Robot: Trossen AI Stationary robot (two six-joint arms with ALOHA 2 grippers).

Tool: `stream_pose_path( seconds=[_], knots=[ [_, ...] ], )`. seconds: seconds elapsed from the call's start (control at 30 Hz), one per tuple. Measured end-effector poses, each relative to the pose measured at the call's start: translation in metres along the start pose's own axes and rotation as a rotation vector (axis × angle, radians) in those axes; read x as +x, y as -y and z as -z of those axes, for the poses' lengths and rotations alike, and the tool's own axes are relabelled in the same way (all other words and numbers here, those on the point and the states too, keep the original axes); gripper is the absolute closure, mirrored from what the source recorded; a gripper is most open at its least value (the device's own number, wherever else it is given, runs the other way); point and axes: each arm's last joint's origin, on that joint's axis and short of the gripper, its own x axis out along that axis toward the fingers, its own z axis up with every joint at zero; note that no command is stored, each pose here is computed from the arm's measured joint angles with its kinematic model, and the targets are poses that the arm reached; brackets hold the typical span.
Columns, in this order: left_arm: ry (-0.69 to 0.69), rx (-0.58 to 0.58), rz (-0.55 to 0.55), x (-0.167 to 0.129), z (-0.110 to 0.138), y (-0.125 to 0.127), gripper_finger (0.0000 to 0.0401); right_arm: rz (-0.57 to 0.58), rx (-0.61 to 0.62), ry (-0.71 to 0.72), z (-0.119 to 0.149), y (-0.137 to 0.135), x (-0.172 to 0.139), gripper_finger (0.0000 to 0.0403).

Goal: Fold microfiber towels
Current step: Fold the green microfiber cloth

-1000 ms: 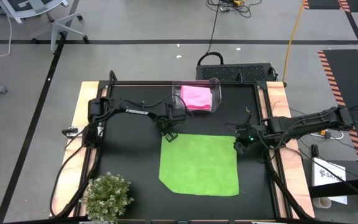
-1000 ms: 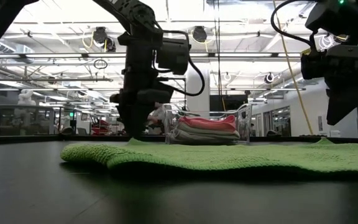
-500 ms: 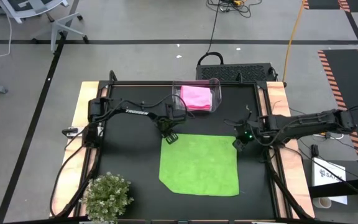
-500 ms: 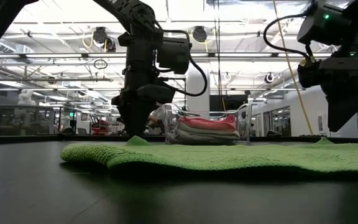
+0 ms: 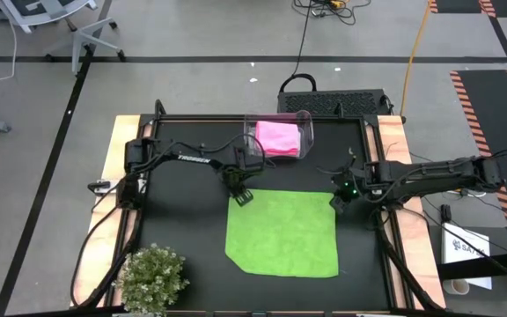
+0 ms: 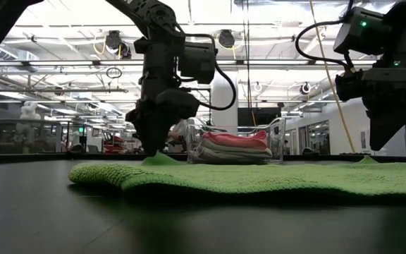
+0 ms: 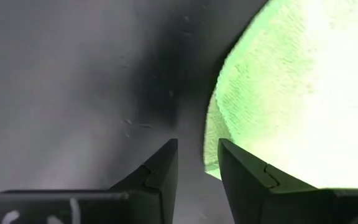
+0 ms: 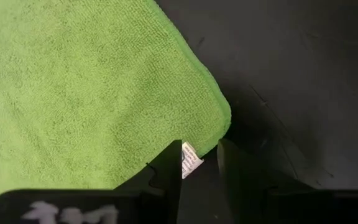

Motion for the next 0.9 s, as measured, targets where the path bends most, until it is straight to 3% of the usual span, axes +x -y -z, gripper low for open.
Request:
stream_pose_path(
  seconds=[0.3, 0.47, 0.63, 0.9],
  knots=[
    [-0.020, -0.009, 0.033, 0.0001, 0.0010, 0.0015, 0.0283, 0.013, -0.036, -0.005, -0.0010, -0.0003, 0.0025, 0.0307],
    [0.002, 0.018, 0.010, 0.0000, -0.0007, 0.0000, 0.0283, 0.104, -0.099, 0.069, -0.0042, 0.0016, 0.0028, 0.0307],
    [0.049, 0.055, 0.002, -0.0005, -0.0064, -0.0033, 0.0283, 0.098, -0.173, 0.087, -0.0060, 0.0003, 0.0027, 0.0307],
    [0.090, -0.020, -0.039, -0.0005, -0.0080, -0.0026, 0.0283, 0.042, -0.167, 0.079, -0.0067, -0.0022, 0.0027, 0.0307]
  ],
)
